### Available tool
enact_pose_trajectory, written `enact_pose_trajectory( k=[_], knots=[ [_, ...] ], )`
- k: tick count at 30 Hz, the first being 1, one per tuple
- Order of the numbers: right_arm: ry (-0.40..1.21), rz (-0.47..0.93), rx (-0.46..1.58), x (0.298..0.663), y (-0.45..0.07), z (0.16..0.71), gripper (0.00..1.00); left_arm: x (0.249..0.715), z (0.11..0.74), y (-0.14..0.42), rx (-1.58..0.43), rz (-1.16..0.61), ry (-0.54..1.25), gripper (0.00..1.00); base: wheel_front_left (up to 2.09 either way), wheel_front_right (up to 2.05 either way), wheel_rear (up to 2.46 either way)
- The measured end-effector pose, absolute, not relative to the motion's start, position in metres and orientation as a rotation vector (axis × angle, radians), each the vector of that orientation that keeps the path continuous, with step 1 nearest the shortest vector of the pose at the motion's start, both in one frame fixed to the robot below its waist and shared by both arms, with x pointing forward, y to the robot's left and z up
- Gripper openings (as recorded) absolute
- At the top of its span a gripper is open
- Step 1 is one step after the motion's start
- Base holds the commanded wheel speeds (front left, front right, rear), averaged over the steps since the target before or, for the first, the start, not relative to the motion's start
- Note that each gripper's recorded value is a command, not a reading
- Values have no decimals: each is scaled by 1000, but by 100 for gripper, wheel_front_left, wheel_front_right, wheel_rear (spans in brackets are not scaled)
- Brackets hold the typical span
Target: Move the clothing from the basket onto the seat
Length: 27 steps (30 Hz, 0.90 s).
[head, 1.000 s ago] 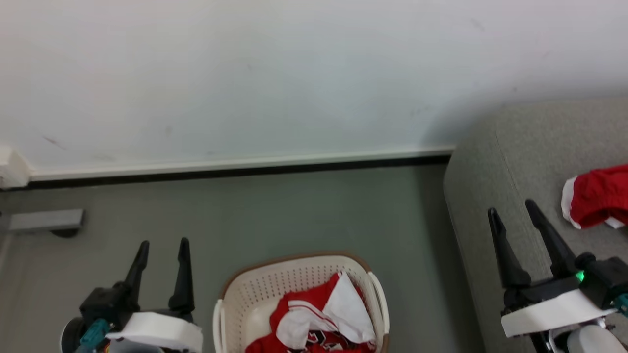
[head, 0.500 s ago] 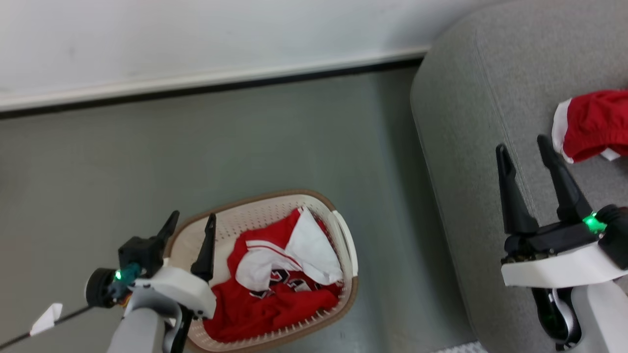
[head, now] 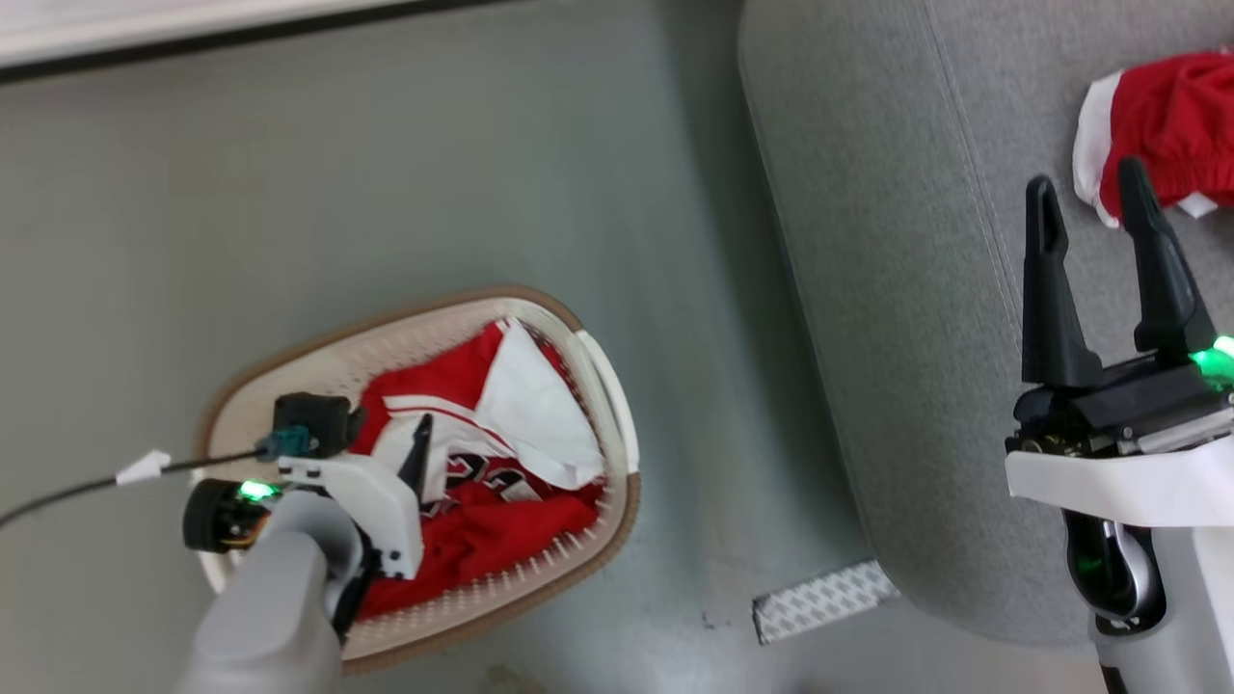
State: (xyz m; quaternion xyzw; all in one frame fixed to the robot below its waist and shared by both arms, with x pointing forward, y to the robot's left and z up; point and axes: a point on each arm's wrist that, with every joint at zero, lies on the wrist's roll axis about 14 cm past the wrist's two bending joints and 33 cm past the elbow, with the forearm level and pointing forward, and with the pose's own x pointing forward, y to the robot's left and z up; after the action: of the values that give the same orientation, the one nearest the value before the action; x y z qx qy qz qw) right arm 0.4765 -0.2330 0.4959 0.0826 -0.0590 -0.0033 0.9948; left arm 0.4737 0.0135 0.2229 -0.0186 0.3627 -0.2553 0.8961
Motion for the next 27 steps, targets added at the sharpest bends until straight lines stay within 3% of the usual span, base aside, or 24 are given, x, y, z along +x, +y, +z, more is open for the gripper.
enact_pose_trajectory(
  k=[12, 27],
  knots=[
    [-76, -58, 131, 490, -248, 468, 100, 460, 127, 6, 107, -638, 1057, 100, 0, 0, 0],
    [8, -140, 86, 488, -270, 429, 100, 452, 55, -10, 274, -725, 1234, 100, 2, 2, 2]
  ],
)
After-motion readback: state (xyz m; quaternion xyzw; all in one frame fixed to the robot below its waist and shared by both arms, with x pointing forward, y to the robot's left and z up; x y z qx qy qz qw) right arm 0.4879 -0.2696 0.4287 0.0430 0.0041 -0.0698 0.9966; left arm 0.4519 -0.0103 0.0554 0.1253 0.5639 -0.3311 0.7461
